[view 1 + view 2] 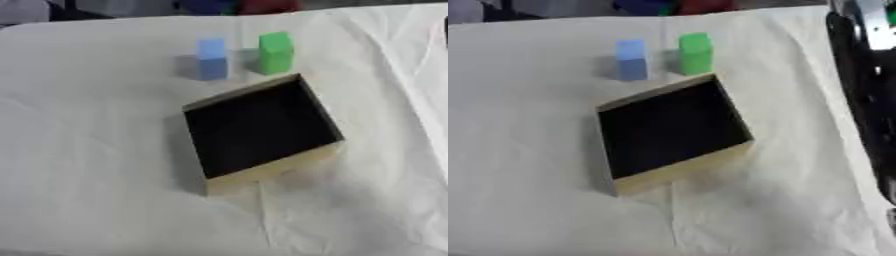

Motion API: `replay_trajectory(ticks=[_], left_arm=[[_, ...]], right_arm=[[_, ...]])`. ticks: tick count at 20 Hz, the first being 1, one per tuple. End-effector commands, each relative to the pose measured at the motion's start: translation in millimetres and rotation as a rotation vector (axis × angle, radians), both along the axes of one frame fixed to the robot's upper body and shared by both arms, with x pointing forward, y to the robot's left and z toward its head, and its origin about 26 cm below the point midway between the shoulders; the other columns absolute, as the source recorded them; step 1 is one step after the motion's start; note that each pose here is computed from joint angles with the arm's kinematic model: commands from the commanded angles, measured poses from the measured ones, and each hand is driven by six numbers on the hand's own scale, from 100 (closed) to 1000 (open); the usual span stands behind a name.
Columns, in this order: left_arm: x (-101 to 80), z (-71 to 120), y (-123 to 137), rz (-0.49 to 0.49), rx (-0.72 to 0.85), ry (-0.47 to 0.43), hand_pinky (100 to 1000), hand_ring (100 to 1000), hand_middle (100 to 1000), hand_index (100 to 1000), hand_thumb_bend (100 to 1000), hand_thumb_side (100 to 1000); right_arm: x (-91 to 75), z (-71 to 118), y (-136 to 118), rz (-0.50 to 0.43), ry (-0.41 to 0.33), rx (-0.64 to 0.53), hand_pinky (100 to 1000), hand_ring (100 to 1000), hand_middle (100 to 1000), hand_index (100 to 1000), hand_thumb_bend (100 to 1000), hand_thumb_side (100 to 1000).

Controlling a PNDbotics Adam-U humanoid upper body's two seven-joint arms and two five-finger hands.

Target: Pick up objects on the table and place them in the box.

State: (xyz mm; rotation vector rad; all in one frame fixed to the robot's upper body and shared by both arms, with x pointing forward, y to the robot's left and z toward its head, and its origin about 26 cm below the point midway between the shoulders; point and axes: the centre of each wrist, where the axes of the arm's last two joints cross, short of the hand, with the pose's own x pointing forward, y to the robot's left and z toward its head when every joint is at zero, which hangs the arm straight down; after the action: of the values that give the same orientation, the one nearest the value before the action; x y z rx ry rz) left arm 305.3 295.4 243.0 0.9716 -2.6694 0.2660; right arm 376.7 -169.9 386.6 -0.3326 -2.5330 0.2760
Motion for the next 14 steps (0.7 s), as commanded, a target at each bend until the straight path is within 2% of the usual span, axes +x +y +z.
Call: replay_trajectory(ticks=[1,7,14], left_arm=[[-3.0,9.0,-1.5,-0.016,0.019,-0.026,774,675,719,888,255,740],[-2.6,9.7,-3.1,-0.028,0.022,-0.025,774,675,719,888,255,740],[-2.0,10.2,-5.3,-0.042,0.023,-0.024,774,675,719,888,254,740]], right_arm=[[22.5,1.1,6.7,-0.004,0.09,0.037,893,758,686,949,100,1000],[62.7,-14.9,17.5,-0.07,0.217,0.072,899,763,692,954,100,1000],[98.5,-48.9,30.8,-0.176,0.344,0.01,901,769,699,958,100,1000]])
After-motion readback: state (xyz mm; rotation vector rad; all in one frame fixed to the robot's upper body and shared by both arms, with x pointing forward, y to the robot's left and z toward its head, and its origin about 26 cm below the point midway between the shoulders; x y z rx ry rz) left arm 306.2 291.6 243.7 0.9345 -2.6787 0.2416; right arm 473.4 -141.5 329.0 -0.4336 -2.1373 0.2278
